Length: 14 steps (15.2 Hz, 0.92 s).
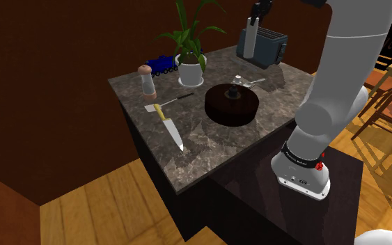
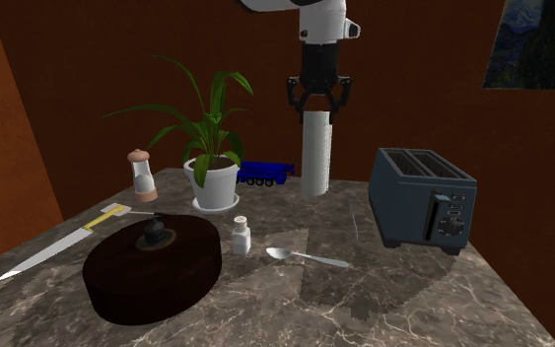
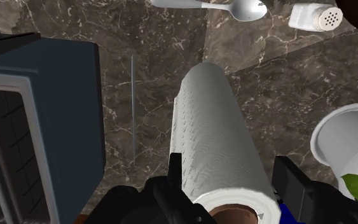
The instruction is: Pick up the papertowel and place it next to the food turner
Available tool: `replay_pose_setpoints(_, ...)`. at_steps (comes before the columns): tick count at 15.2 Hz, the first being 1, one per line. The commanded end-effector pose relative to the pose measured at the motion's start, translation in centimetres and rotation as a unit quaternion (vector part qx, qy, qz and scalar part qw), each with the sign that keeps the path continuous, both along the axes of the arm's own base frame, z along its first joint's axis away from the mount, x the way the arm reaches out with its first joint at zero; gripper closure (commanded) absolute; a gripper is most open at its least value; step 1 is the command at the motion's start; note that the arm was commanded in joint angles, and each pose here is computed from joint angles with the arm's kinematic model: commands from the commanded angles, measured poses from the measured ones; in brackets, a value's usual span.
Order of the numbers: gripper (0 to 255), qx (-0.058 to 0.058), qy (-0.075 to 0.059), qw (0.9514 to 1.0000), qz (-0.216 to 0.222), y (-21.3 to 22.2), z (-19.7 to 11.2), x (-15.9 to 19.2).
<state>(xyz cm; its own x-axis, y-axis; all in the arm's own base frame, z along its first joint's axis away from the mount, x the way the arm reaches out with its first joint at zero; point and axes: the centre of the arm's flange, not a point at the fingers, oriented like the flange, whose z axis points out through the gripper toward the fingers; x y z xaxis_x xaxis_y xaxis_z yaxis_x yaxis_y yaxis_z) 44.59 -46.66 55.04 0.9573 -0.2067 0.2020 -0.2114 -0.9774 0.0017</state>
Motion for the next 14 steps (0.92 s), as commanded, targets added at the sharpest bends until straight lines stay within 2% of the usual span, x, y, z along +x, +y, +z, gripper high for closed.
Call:
replay_pose_setpoints(1,255,0.0,0.0,1.0,0.0,0.0,1.1,0.0)
replay_pose_setpoints(14,255,0.0,0.0,1.0,0.0,0.0,7.9,0.0)
